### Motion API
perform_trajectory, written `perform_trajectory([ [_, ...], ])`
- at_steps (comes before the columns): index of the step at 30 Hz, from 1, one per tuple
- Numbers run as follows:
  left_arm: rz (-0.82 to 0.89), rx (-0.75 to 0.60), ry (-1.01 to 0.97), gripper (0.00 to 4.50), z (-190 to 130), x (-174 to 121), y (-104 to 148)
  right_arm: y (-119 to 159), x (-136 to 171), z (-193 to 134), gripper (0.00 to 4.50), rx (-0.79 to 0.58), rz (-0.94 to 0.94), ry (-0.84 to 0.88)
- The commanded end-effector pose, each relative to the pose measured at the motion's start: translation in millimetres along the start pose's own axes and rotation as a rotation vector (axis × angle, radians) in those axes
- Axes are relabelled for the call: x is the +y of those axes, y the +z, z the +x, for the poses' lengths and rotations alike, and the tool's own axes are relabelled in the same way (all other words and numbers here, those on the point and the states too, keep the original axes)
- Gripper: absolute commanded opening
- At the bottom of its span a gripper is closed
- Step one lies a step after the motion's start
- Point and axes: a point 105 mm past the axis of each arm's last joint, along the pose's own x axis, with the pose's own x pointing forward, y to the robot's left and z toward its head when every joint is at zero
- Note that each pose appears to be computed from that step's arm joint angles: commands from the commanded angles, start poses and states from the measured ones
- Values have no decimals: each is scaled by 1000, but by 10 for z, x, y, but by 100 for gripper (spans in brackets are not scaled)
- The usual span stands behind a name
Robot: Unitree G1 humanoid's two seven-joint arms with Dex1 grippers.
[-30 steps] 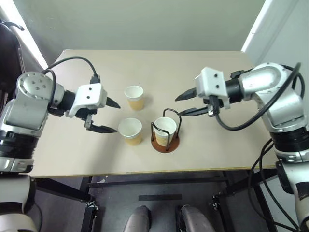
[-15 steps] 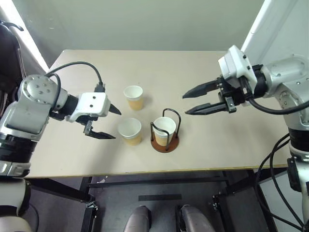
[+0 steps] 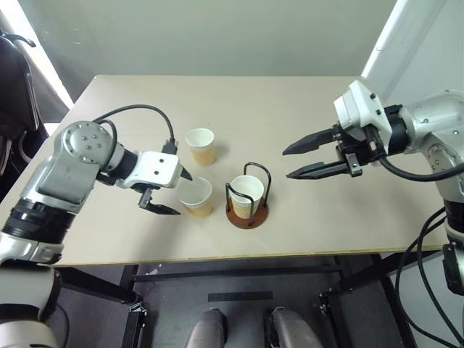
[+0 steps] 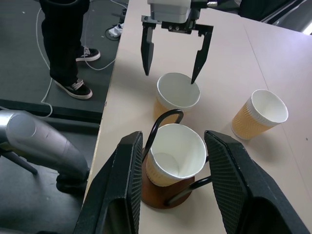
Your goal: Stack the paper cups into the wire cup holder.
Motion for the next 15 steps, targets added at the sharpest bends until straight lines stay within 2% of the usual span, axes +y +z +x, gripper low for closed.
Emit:
perform_trajectory([
  [1,49,22,-21,450,-31,-14,33,83,-24,-97,194,-13,-36,-42],
  [3,44,22,-26,450,-22,-22,24,72,-26,-106,194,-10,-33,-49],
  [6,10,29,-22,357,-23,-19,-34,27,-26,-127,197,-1,-20,-58],
  [15,-53,27,1,32,-146,41,-108,-119,-68,-182,197,21,18,-69],
])
